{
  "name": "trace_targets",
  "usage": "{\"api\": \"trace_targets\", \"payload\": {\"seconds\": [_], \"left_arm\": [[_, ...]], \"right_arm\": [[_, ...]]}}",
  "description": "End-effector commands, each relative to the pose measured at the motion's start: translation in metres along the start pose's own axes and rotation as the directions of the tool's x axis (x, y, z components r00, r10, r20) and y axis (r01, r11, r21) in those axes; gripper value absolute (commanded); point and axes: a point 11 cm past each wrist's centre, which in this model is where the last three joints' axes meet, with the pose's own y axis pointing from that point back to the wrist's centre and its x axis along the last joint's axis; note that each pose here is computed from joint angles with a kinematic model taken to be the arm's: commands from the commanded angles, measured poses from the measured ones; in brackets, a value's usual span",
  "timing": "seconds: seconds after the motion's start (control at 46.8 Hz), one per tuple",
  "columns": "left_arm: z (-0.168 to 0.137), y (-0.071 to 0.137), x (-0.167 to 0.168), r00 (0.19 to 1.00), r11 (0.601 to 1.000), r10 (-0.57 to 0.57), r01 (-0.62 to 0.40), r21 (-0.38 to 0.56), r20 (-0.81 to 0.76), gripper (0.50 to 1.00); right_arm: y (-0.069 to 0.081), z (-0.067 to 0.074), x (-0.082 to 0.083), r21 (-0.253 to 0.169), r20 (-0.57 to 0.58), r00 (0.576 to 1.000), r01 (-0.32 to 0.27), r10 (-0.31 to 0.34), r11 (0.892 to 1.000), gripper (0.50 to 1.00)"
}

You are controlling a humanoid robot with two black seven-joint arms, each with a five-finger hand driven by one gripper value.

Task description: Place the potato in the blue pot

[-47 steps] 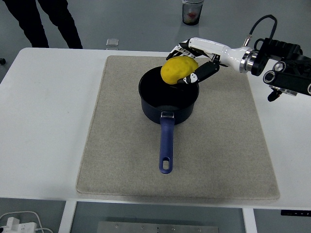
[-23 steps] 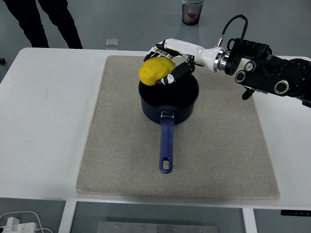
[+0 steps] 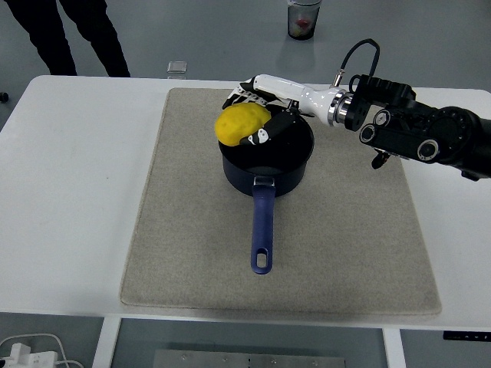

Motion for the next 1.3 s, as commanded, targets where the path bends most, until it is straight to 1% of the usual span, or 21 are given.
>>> {"api": "trace_targets", "payload": {"seconds": [0.0,0.278,0.299,0.321,0.385,0.491,0.577,0.62,0.662,0.684,0.705,0.726,0.769,0.833,1.282], "left_arm": [[0.0,0.0,0.0001,1.0,1.0,0.0,0.0,0.0,0.0,0.996],[-0.0001,0.0,0.0001,1.0,1.0,0.0,0.0,0.0,0.0,0.996],[-0.0001,0.0,0.0001,1.0,1.0,0.0,0.0,0.0,0.0,0.996],[-0.0001,0.0,0.0001,1.0,1.0,0.0,0.0,0.0,0.0,0.996],[0.0,0.0,0.0001,1.0,1.0,0.0,0.0,0.0,-0.001,0.996],[0.0,0.0,0.0006,1.0,1.0,0.002,-0.002,0.0,-0.001,0.996],[0.0,0.0,0.0001,1.0,1.0,0.0,0.0,0.0,0.0,0.996],[-0.0001,0.0,0.0001,1.0,1.0,0.0,0.0,0.0,0.0,0.996],[-0.0001,0.0,-0.0004,1.0,1.0,-0.001,0.001,0.0,0.002,0.996],[-0.0001,0.0,-0.0004,1.0,1.0,-0.001,0.001,0.0,0.002,0.996],[-0.0001,0.0,0.0001,1.0,1.0,0.0,0.0,0.0,0.002,0.996],[-0.0001,0.0,0.0001,1.0,1.0,0.0,0.0,0.0,0.002,0.996],[0.0,0.0,0.0001,1.0,1.0,0.0,0.0,0.0,-0.001,0.996],[-0.0001,0.0,0.0001,1.0,1.0,0.0,0.0,0.0,0.0,0.996],[-0.0001,0.0,0.0001,1.0,1.0,0.0,0.0,0.0,0.0,0.996]], "right_arm": [[0.0,0.0013,-0.0018,-0.002,0.004,1.0,0.003,-0.003,1.0,0.5],[-0.0001,0.0016,-0.0013,-0.007,0.008,1.0,0.003,-0.003,1.0,0.5],[0.0005,0.0014,-0.0002,-0.006,0.01,1.0,0.003,-0.003,1.0,0.589],[0.0002,0.0005,-0.0003,-0.005,0.013,1.0,0.006,-0.006,1.0,0.742],[-0.0004,0.0009,-0.0012,-0.009,0.02,1.0,0.015,-0.015,1.0,0.74],[0.0,0.0031,0.0016,-0.02,0.024,1.0,0.001,-0.001,1.0,0.742],[-0.0005,0.003,0.0021,-0.021,0.026,1.0,0.0,0.001,1.0,0.756],[-0.0005,0.003,0.002,-0.021,0.026,1.0,0.001,0.0,1.0,0.792],[-0.0005,0.003,0.002,-0.021,0.026,1.0,0.001,0.0,1.0,0.813],[-0.0004,0.0035,0.0013,-0.022,0.028,1.0,0.003,-0.002,1.0,0.848],[-0.0005,0.0031,0.0013,-0.021,0.03,1.0,0.003,-0.003,1.0,0.892],[-0.0005,0.0031,0.0013,-0.021,0.03,1.0,0.003,-0.003,1.0,0.915],[-0.0004,0.0034,0.0018,-0.021,0.029,1.0,0.002,-0.001,1.0,0.926],[-0.0005,0.0029,0.0023,-0.021,0.028,1.0,0.002,-0.001,1.0,0.928],[-0.0003,0.0034,0.0048,-0.023,0.025,1.0,-0.001,0.002,1.0,0.928]]}}
